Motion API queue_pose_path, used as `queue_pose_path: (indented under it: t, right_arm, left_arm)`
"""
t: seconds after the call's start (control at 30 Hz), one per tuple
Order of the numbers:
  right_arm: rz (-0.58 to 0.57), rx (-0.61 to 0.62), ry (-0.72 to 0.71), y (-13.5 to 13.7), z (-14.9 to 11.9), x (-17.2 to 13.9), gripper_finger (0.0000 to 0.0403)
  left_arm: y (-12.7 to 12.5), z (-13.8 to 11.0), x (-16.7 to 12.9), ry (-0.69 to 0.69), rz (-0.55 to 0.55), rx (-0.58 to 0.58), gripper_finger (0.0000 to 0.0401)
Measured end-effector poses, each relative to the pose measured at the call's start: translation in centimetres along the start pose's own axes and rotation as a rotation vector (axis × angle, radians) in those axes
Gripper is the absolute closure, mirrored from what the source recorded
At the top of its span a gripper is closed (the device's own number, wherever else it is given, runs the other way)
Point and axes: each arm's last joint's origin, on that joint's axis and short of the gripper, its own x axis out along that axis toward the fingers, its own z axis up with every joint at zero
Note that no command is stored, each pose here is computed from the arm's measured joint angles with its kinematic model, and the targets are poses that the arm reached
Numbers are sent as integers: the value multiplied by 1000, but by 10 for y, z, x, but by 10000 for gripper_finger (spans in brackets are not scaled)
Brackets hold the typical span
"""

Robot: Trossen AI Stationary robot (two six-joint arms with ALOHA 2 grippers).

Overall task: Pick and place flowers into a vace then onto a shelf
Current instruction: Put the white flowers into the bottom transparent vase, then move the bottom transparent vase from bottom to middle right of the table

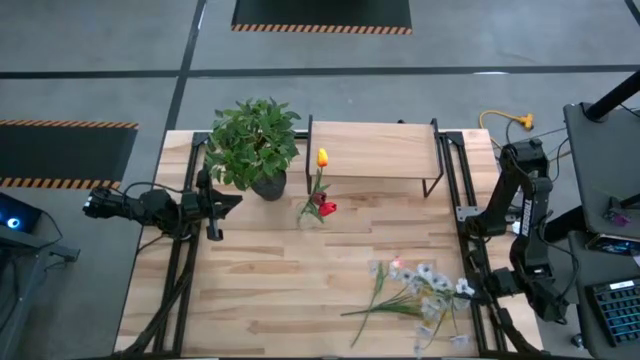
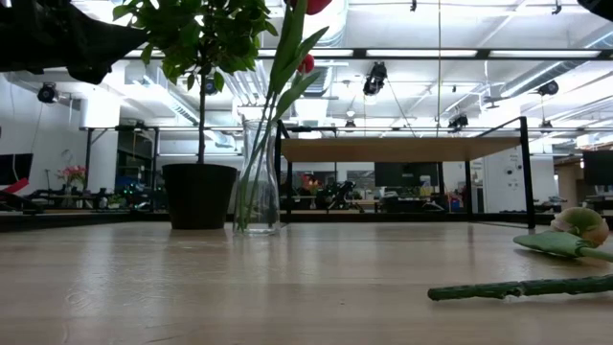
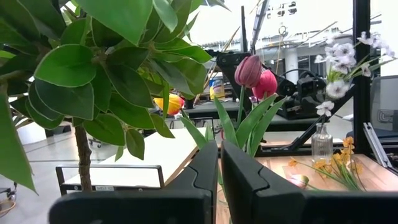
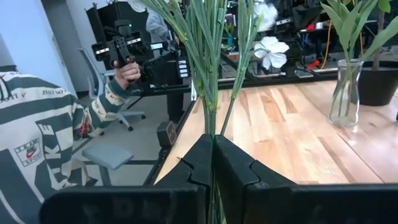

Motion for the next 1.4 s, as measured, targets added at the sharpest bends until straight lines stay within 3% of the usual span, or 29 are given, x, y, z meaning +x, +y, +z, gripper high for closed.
queue_pose_path:
  t: [0.37, 0.97, 1.07, 1.4]
  right_arm:
    - [6, 6, 1, 2, 1, -1, 380]
    - [28, 29, 2, 17, 18, -6, 239]
    - [34, 67, 5, 22, 25, -6, 230]
    - [57, 26, 5, 43, 55, -11, 227]
  left_arm:
    - [0, 0, 0, 0, 0, 0, 397]
    - [0, 0, 0, 0, -1, 0, 397]
    - [0, 0, 0, 0, -1, 0, 397]
    - [0, 0, 0, -1, -1, 0, 397]
